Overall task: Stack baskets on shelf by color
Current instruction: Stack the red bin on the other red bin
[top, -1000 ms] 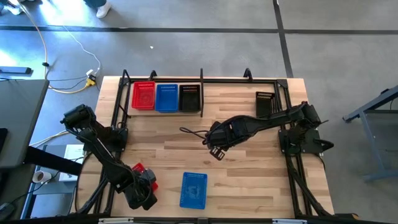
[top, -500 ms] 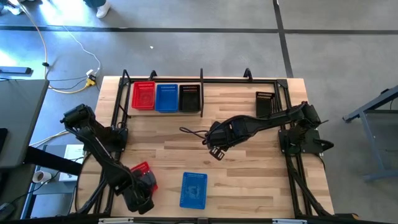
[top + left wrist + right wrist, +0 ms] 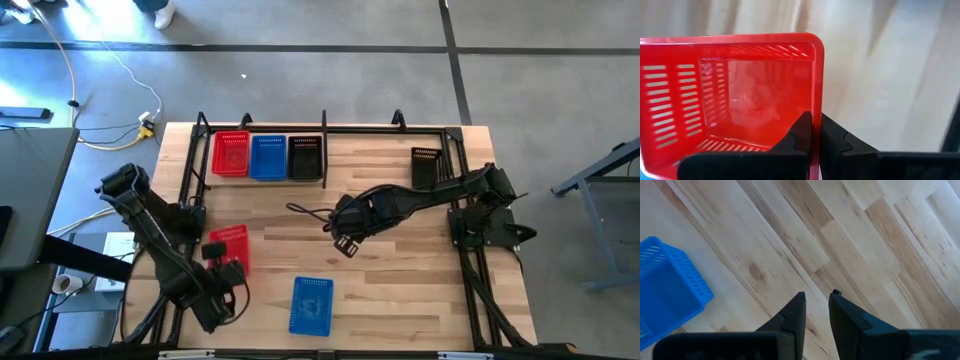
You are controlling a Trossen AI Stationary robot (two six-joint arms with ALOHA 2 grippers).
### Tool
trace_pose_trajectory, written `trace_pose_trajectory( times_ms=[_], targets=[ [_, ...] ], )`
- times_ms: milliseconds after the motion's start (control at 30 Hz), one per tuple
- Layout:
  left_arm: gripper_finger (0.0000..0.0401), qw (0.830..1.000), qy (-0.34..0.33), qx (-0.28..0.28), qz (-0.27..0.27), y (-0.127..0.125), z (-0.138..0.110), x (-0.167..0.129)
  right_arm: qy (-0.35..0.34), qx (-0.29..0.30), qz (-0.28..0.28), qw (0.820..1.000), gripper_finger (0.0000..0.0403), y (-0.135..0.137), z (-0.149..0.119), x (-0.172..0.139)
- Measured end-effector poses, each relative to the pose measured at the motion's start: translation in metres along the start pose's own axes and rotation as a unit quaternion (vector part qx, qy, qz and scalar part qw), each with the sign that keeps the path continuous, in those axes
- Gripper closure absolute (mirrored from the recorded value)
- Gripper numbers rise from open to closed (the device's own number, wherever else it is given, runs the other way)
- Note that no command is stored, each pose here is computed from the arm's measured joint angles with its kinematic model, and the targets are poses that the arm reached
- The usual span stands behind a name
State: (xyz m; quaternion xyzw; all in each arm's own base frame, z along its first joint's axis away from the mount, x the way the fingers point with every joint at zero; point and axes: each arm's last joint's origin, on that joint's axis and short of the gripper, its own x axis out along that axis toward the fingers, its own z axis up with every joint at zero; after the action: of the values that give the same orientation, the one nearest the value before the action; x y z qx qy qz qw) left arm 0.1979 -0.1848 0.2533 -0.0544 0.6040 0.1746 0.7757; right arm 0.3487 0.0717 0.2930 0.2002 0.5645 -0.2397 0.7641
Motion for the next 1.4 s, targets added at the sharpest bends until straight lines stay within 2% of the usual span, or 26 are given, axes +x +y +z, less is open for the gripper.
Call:
trace_pose_trajectory(
  times_ms=[433, 800, 1067, 1233, 1400],
  targets=[
    [0.0400, 0.990, -0.047, 0.092, 0.091, 0.071, 0.006, -0.037, -0.020, 0.005, 0.020, 1.000, 0.0329, 0.004, 0.004, 0.000],
    [0.0400, 0.980, -0.101, 0.120, 0.121, 0.149, 0.014, -0.066, -0.036, 0.010, 0.035, 0.999, 0.0329, 0.007, 0.007, 0.000],
    [0.0400, 0.974, -0.061, 0.155, 0.153, 0.193, 0.006, -0.056, -0.053, 0.014, 0.028, 0.998, 0.0329, 0.007, 0.008, -0.001],
    [0.0400, 0.976, -0.028, 0.161, 0.145, 0.208, -0.002, -0.046, -0.055, 0.024, 0.030, 0.998, 0.0329, 0.008, 0.009, -0.001],
    [0.0400, 0.976, -0.023, 0.157, 0.147, 0.218, -0.009, -0.035, -0.055, 0.018, 0.030, 0.998, 0.0329, 0.008, 0.009, -0.001]
  ],
)
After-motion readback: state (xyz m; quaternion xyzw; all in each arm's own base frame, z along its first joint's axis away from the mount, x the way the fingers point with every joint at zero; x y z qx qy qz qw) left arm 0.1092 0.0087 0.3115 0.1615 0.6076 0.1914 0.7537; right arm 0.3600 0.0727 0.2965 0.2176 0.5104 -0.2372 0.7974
